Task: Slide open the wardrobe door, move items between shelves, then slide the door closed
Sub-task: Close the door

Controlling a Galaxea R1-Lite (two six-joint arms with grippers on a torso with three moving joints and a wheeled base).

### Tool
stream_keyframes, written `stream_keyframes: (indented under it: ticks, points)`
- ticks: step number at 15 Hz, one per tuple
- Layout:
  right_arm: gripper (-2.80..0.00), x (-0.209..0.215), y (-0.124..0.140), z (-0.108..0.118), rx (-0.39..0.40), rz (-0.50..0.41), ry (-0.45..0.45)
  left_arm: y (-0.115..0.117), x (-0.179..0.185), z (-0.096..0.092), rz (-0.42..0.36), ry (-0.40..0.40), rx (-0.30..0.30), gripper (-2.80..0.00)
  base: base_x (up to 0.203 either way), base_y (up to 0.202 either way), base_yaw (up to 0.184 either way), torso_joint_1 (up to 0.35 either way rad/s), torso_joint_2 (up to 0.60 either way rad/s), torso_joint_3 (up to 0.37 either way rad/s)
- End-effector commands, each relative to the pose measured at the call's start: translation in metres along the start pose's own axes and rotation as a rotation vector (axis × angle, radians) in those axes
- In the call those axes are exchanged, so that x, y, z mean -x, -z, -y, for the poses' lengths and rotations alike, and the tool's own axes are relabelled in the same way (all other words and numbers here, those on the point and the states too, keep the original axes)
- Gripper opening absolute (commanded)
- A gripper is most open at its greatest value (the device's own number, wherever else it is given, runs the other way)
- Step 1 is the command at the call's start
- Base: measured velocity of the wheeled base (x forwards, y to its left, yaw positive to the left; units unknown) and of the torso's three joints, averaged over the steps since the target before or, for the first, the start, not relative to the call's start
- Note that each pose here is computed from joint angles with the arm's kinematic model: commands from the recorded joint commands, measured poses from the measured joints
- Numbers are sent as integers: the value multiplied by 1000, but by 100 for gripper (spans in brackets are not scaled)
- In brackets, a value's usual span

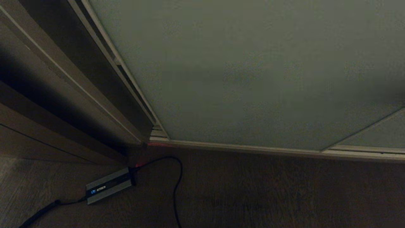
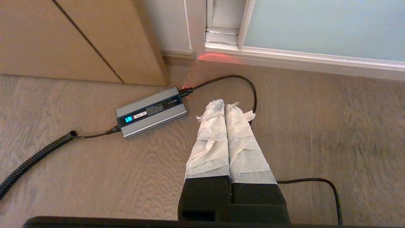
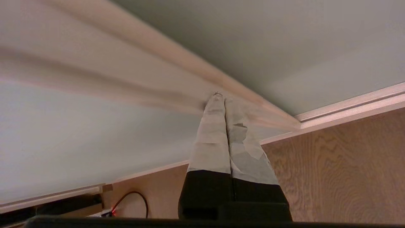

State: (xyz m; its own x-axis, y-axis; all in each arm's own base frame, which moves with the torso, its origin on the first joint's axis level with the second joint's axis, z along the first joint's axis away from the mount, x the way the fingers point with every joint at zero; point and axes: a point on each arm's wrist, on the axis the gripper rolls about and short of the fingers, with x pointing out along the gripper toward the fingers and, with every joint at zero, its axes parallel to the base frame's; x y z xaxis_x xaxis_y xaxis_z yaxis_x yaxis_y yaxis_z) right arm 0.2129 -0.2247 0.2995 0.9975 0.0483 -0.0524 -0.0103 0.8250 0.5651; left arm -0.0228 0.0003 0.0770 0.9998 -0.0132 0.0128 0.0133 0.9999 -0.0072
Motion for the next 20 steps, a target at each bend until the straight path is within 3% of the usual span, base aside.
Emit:
stream_keyframes:
  ticks: [1, 9, 13, 15, 17, 20]
  points:
    - [-280, 7, 4, -17, 15, -2, -27, 0, 0, 0, 1, 1, 0, -280, 0, 0, 0, 0, 0, 0]
    - [-280, 31, 26, -51, 52, -11, -61, 0, 0, 0, 0, 0, 1, -280, 0, 0, 0, 0, 0, 0]
    - [-280, 71, 54, -91, 239, 6, -38, 0, 0, 0, 0, 1, 2, -280, 0, 0, 0, 0, 0, 0]
    - [-280, 82, 69, -103, 272, -48, 64, 0, 0, 0, 1, -1, 2, -280, 0, 0, 0, 0, 0, 0]
    - [-280, 90, 84, -124, 386, -70, 148, 0, 0, 0, 1, 1, 2, -280, 0, 0, 0, 0, 0, 0]
    - [-280, 106, 121, -152, 489, -96, 144, 0, 0, 0, 1, 1, 1, -280, 0, 0, 0, 0, 0, 0]
